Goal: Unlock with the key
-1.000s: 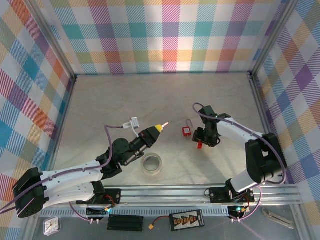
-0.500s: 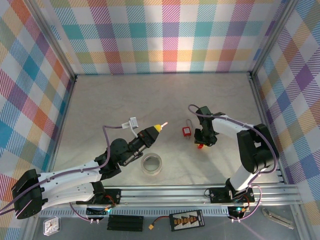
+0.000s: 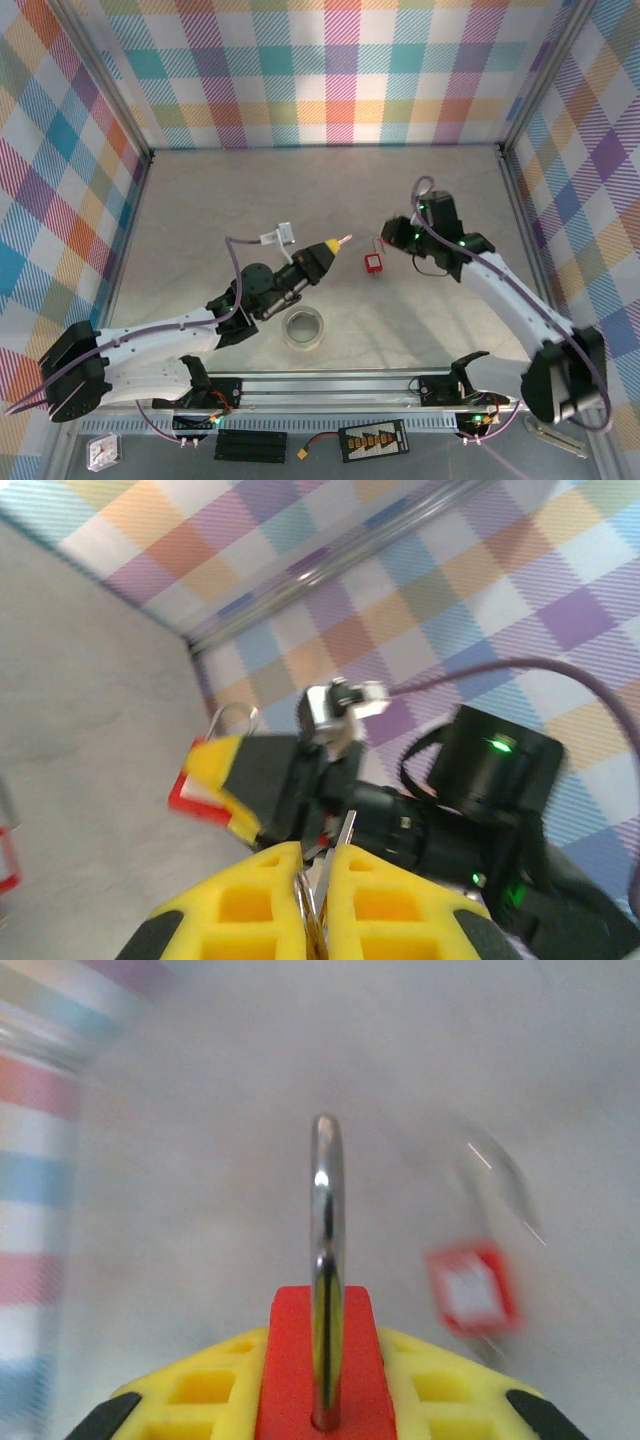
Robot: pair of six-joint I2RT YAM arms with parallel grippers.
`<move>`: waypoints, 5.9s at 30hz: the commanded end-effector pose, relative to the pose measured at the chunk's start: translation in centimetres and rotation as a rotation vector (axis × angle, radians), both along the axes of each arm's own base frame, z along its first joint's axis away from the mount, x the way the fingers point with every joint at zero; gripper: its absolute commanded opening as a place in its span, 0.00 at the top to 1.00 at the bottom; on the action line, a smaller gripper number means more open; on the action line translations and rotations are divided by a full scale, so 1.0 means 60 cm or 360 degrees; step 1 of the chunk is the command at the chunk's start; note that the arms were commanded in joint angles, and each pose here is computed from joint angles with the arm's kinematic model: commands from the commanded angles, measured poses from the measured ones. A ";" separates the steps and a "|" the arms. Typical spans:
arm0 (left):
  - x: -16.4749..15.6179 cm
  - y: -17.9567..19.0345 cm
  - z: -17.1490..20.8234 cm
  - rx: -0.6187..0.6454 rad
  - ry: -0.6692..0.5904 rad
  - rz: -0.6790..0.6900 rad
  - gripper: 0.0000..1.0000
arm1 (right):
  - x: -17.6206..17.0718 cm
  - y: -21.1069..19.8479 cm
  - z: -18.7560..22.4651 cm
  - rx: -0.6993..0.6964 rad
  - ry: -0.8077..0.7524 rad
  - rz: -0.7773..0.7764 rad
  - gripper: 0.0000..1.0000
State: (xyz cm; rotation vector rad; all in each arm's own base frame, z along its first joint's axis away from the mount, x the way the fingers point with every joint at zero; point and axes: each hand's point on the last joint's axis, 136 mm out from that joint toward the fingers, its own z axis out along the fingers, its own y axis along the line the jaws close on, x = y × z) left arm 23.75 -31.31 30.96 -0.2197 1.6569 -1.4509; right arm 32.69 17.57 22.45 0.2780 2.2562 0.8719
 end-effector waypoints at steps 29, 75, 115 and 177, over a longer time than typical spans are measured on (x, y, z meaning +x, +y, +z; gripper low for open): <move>0.106 0.014 0.085 -0.0329 0.0145 0.0559 1.00 | 0.037 0.100 0.311 0.1109 -0.0846 -0.0102 1.00; 0.102 0.032 0.099 -0.0411 0.0133 0.0590 1.00 | -0.001 0.145 0.291 0.1120 -0.0803 0.0024 1.00; 0.130 -0.005 0.173 -0.0884 0.0051 0.0271 1.00 | -0.035 0.214 0.303 0.1086 -0.0896 0.0397 1.00; 0.085 -0.101 0.289 -0.1018 -0.0125 -0.0302 1.00 | -0.143 0.314 0.245 0.0740 -0.0940 0.1091 1.00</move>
